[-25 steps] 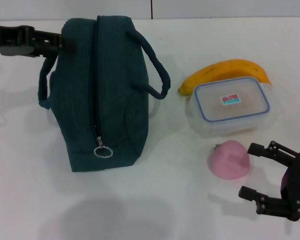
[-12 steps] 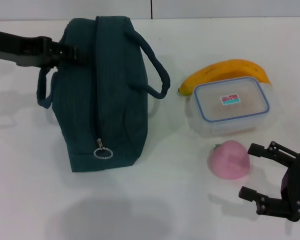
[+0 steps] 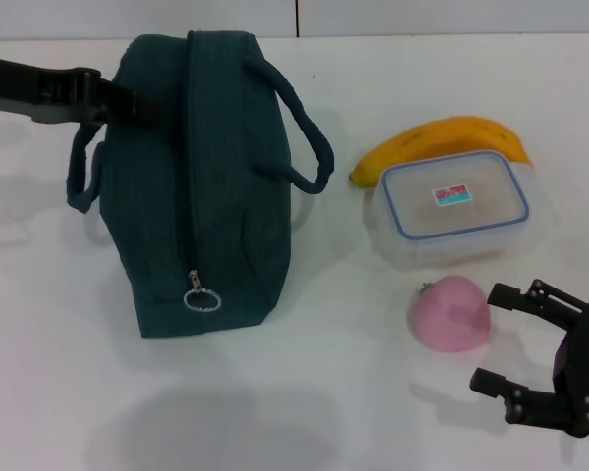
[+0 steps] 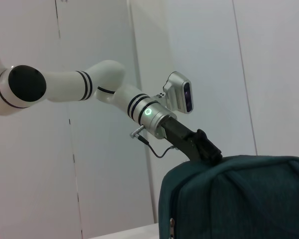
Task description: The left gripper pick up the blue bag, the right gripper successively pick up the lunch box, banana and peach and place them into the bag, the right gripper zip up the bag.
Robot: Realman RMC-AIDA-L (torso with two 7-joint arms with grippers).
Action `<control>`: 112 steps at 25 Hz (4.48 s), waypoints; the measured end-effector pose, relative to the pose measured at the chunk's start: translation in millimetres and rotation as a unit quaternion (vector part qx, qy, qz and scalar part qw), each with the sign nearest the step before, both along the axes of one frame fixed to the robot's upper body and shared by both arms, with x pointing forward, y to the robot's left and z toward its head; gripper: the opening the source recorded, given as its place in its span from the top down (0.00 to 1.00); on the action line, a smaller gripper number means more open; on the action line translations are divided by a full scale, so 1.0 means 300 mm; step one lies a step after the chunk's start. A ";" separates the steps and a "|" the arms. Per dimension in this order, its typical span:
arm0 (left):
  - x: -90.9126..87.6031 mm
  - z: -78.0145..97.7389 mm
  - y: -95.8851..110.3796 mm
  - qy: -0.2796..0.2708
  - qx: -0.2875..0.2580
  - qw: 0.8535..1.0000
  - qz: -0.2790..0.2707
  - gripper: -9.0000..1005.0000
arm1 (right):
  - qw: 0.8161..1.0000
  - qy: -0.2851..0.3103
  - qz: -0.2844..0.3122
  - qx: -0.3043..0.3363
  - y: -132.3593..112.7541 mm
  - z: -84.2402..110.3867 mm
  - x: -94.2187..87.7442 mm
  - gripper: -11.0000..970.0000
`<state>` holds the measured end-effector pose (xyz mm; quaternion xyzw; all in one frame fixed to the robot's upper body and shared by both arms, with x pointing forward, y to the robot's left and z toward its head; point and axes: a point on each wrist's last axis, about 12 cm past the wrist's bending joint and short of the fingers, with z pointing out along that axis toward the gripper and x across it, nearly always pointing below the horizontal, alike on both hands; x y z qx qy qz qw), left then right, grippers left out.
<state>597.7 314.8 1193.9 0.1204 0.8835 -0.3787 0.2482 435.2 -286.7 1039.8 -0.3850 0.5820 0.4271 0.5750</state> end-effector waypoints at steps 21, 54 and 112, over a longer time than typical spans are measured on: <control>-0.005 0.020 0.004 -0.015 -0.035 0.999 -0.002 0.94 | 0.922 0.214 -0.197 0.257 -0.103 0.002 -0.004 0.14; -0.011 0.030 -0.019 -0.021 -0.053 0.998 -0.021 0.95 | 0.822 0.444 -0.268 0.235 0.044 -0.069 0.317 0.15; -0.021 0.025 -0.012 -0.020 -0.052 0.998 -0.026 0.95 | 0.829 0.389 -0.215 0.340 0.008 0.024 0.298 0.88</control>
